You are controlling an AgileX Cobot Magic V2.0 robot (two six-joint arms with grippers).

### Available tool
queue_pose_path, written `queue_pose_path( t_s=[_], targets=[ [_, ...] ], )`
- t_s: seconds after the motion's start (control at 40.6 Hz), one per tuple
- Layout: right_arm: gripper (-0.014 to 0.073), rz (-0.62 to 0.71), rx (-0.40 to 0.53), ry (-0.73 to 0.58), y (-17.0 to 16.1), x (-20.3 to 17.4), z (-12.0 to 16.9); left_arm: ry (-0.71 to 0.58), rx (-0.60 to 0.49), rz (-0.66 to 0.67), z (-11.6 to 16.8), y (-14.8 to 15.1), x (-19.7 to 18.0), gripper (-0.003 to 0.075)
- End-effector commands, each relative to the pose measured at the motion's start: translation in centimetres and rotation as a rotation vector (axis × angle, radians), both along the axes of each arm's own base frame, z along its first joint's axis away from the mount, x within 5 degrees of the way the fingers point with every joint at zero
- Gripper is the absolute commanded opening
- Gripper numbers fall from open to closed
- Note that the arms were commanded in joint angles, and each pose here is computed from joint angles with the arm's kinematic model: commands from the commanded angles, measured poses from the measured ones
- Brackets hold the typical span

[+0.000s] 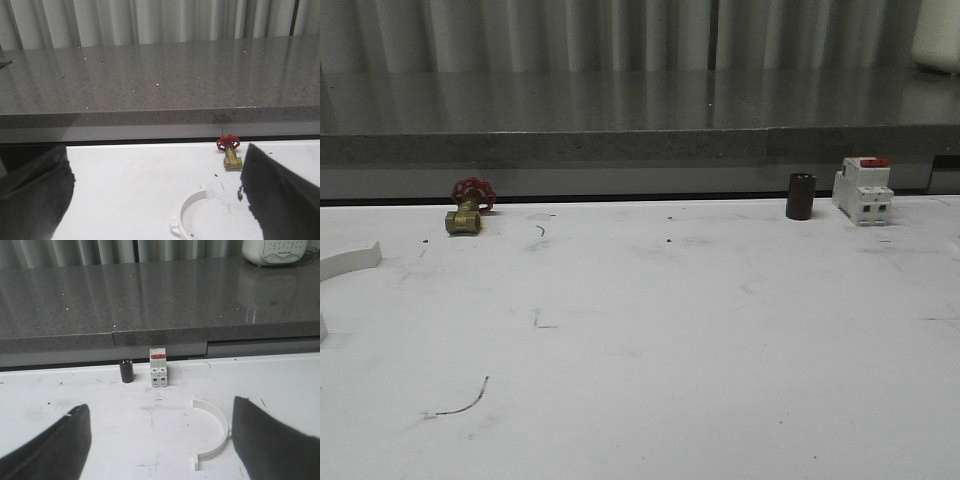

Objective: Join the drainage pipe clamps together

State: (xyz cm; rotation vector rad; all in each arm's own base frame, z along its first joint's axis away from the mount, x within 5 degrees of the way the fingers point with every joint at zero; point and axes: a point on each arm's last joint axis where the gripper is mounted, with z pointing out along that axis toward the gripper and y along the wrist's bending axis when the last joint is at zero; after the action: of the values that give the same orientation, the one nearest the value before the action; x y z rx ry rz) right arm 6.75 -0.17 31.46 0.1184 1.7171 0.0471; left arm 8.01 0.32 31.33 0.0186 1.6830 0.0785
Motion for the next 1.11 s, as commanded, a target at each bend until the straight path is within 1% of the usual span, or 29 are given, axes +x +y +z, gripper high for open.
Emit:
queue_pose_path(
  t_s=[0.0, 0.148, 0.296, 0.444, 0.591, 0.764, 0.936, 1.084],
  targets=[
    [0.0599, -0.015, -0.017, -0.102, -0.1, 0.1, 1.7, -0.04, -0.036, -0.005, 1.5, 0.0, 0.9, 0.0636],
    [0.0599, -0.015, -0.017, -0.102, -0.1, 0.1, 1.7, 0.199, -0.07, -0.013, 0.9, 0.0, 4.0, 0.0636],
    [0.0599, -0.015, -0.017, -0.102, -0.1, 0.1, 1.7, 0.472, -0.097, -0.021, 0.3, 0.0, 8.2, 0.0636],
    [0.0599, -0.015, -0.017, -0.102, -0.1, 0.1, 1.7, 0.666, -0.111, -0.024, -0.5, 0.1, 12.5, 0.0636],
    [0.0599, -0.015, -0.017, -0.102, -0.1, 0.1, 1.7, 0.786, -0.118, -0.023, -1.7, 0.3, 16.8, 0.0636],
    [0.0599, -0.015, -0.017, -0.101, -0.1, 0.1, 1.7, 0.942, -0.125, -0.027, -4.4, 0.3, 21.3, 0.0636],
    [0.0599, -0.015, -0.017, -0.101, -0.1, 0.1, 1.7, 1.021, -0.12, -0.033, -6.9, 0.2, 25.2, 0.0636],
    [0.0599, -0.015, -0.017, -0.101, -0.1, 0.1, 1.7, 1.078, -0.124, -0.032, -9.0, 0.3, 27.5, 0.0636]
  ],
)
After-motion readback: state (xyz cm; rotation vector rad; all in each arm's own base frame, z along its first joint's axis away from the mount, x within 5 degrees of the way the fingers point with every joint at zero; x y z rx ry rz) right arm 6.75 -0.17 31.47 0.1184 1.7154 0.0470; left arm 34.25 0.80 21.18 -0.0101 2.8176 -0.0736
